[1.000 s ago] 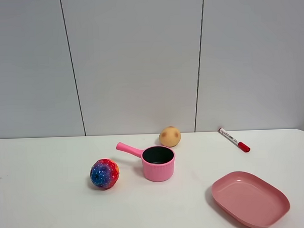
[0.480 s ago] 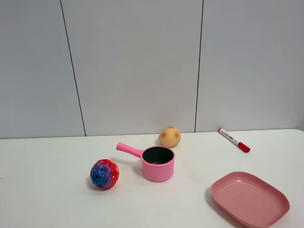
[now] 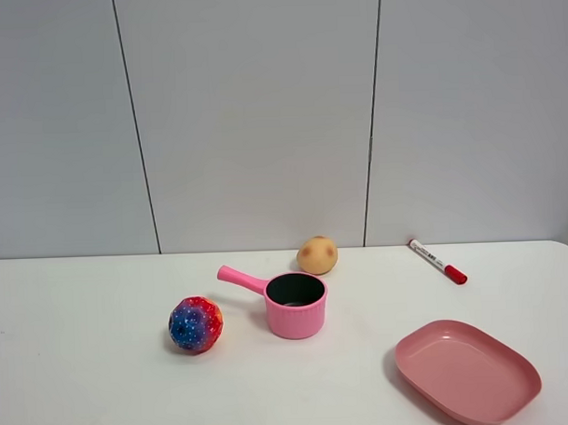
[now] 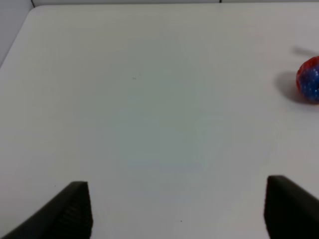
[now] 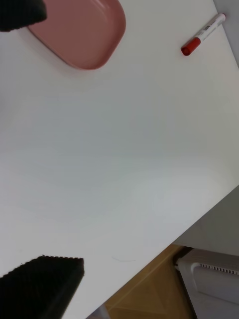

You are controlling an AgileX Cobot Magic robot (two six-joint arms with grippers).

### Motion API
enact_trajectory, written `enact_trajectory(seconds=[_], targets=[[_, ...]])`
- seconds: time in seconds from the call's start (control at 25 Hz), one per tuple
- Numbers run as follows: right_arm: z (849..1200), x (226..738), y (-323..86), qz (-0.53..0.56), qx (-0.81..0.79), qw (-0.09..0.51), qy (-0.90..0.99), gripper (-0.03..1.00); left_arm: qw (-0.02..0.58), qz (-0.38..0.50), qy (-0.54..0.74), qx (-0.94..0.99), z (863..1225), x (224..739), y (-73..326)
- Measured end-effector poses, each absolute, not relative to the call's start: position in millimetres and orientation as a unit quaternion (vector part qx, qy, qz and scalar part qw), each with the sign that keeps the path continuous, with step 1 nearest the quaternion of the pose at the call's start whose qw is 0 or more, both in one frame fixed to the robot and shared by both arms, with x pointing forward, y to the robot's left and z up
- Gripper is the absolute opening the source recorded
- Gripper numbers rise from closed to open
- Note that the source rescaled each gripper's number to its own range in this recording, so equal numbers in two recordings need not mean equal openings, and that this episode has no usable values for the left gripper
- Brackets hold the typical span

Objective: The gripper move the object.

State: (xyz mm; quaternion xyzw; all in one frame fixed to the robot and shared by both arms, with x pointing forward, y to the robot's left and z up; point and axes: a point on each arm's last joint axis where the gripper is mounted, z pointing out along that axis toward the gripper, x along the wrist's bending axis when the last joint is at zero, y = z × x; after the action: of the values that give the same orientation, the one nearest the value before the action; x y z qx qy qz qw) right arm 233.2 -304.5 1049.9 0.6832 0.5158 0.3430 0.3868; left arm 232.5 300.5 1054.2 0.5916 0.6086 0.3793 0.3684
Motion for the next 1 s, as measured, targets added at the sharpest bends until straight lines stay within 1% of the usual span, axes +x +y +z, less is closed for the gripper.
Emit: enact_trajectory(seconds=[1.0], targets=[[1049.9, 233.2, -304.5, 0.343, 0.683, 0.387, 0.516, 0.87, 0.368, 0.379, 0.609, 0.592, 1054.2, 232.5, 300.5]])
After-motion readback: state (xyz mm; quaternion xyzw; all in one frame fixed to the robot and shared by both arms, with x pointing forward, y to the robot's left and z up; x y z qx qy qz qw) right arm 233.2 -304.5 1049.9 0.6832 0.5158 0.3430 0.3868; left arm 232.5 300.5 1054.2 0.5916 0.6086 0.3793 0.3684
